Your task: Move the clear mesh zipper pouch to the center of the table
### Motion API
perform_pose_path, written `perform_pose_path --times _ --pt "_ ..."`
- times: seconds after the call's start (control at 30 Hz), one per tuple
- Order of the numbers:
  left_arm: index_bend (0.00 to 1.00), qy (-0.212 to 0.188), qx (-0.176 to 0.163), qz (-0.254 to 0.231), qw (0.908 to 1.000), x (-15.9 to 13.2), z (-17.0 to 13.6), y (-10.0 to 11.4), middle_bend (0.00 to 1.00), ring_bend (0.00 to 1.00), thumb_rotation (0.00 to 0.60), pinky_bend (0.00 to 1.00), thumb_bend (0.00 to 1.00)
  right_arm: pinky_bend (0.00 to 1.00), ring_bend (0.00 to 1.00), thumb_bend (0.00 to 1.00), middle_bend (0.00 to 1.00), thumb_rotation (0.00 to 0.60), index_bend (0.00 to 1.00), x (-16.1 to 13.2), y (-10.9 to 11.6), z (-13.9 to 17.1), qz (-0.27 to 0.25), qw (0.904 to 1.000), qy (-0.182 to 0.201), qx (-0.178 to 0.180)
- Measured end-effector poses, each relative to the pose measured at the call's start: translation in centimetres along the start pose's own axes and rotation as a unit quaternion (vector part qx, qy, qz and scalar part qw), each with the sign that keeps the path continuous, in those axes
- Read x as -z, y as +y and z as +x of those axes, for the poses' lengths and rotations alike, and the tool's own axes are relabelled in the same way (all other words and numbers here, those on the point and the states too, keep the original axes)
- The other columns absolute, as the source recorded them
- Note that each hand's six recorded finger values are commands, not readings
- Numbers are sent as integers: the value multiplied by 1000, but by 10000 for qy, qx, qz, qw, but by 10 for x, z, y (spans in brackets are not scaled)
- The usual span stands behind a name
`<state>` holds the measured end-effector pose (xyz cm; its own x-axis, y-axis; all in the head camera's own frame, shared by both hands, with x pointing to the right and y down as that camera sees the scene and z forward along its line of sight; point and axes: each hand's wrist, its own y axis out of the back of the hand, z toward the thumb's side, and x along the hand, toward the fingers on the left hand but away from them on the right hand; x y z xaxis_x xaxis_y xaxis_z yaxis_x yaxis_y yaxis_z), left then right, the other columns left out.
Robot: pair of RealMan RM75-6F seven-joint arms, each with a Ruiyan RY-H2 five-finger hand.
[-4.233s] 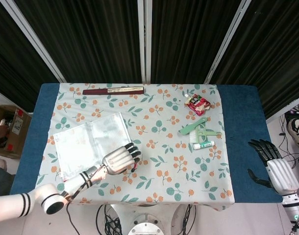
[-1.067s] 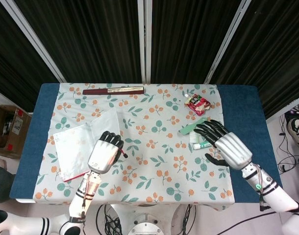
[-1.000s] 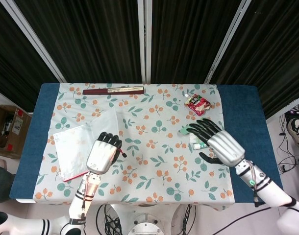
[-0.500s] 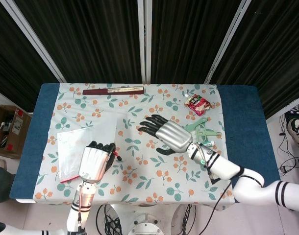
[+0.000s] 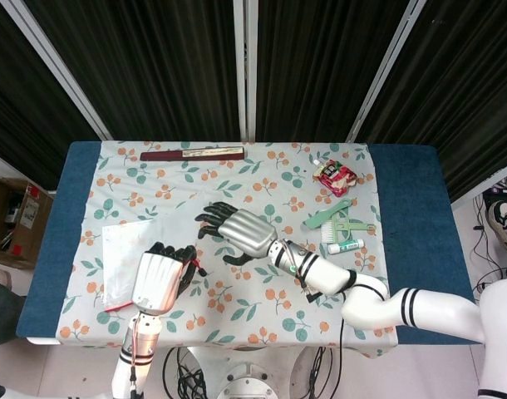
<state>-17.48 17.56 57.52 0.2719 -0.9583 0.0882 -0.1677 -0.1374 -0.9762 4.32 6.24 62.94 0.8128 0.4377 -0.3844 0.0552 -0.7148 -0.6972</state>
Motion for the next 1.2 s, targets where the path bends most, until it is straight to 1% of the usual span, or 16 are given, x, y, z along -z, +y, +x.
perform_pose_path --times 0.2,0.33,0.67,0.83,1.0,1.1,1.2 --pt "709 6 17 -11 10000 1 -1 1 783 759 600 643 428 0 0 236 117 600 293 -10 -7 -16 -290 9994 171 8" --pt "709 14 -10 -27 10000 2 0 3 782 758 600 644 428 0 0 287 128 600 324 -16 -12 -23 -372 9989 274 -13" --pt "709 18 -32 -44 10000 4 1 5 780 757 600 643 427 0 0 315 152 600 400 -19 -14 -30 -570 9978 334 -24" --pt "709 35 -31 -55 10000 6 1 7 779 757 600 644 427 0 0 327 170 600 454 -18 -15 -34 -654 9973 329 -17" --pt "709 52 -19 -86 9999 8 0 7 775 753 600 643 426 0 0 331 204 600 543 -18 -16 -38 -789 9964 317 -7" --pt "709 82 -35 -127 9999 9 1 8 772 750 600 643 425 13 6 337 248 600 629 -19 -16 -41 -906 9954 318 33" --pt "708 127 -77 -163 9998 11 2 10 769 747 600 643 425 25 38 348 303 600 733 -20 -16 -44 -1064 9937 329 112"
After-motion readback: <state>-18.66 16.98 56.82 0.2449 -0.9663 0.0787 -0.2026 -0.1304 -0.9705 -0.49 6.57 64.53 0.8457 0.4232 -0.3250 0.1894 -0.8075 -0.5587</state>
